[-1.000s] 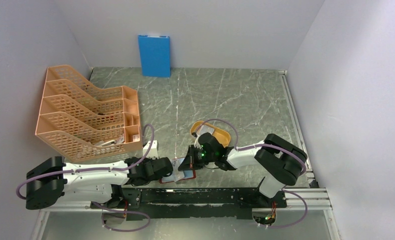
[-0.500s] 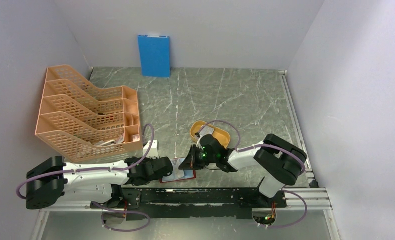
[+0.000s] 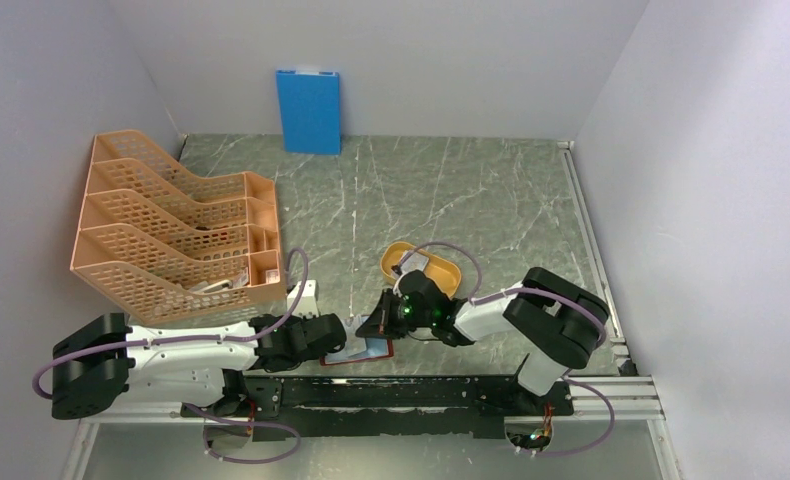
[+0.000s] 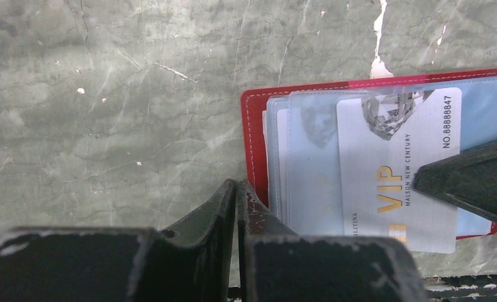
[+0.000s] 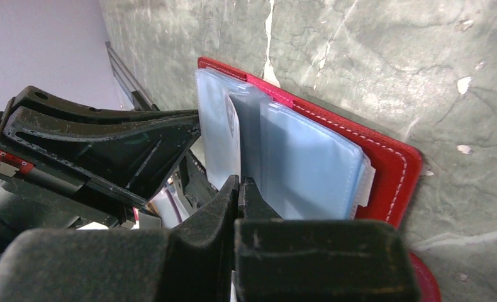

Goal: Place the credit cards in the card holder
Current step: Insert the credit card into the card holder.

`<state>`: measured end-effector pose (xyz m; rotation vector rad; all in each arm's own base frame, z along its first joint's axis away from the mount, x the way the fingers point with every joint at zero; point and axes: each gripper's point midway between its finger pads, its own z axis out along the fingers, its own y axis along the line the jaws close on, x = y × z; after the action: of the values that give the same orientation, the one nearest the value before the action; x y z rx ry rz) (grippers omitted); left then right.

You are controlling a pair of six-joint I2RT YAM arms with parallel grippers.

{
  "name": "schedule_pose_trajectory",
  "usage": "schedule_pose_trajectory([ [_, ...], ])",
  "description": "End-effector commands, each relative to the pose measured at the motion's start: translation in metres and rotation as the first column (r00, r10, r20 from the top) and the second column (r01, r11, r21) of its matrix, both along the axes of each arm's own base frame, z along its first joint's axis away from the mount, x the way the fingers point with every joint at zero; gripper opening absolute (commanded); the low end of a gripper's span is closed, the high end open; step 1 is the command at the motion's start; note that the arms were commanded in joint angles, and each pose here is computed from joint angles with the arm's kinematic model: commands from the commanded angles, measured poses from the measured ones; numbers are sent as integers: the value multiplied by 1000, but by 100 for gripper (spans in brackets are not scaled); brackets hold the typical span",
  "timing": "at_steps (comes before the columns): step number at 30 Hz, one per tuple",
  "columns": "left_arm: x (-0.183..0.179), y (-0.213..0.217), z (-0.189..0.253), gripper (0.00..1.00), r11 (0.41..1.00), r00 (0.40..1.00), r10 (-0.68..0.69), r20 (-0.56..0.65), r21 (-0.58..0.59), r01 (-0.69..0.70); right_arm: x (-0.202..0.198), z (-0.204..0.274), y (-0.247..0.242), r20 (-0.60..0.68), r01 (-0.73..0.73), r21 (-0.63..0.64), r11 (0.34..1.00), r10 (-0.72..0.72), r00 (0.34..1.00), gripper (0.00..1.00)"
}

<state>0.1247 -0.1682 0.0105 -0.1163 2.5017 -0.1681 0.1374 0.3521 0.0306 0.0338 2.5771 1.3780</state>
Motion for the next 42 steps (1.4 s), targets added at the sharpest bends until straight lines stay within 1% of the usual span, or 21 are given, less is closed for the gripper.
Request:
schedule_pose_trajectory([
  [1,-22,-1,-22,12,999,992,-33,-122,-14,32,-5,-19,-6,-17,31,-59,998,-32,999,0],
  [17,-24,-2,-26,11,999,991,-34,-130,-20,32,-16,-21,-3,-28,28,-75,997,-31,999,0],
  [18,-24,-2,-25,11,999,991,-34,-131,-19,32,-15,-19,-4,-24,34,-78,996,-36,999,3],
  [19,-23,-2,-25,11,999,991,-33,-129,-18,31,-15,-17,-5,-16,35,-81,996,-36,999,9],
  [21,-23,-1,-24,11,999,991,-32,-126,-19,30,-13,-13,-7,2,36,-89,995,-36,999,29],
  [24,-23,-1,-23,11,999,992,-30,-121,-26,27,-12,-9,-9,16,37,-106,994,-35,999,43],
  [26,-22,-2,-23,11,999,992,-30,-119,-30,27,-12,-8,-10,19,32,-116,993,-30,999,49],
  [32,-23,-6,-24,11,998,991,-41,-125,-42,36,-14,-11,-6,7,5,-142,990,-4,1000,51],
  [38,-24,-17,-21,10,993,990,-67,-123,-105,54,-21,-14,5,-6,-41,-156,987,41,999,50],
  [42,-24,-18,-19,10,992,991,-68,-118,-113,54,-23,-15,10,-7,-61,-162,985,60,998,49],
])
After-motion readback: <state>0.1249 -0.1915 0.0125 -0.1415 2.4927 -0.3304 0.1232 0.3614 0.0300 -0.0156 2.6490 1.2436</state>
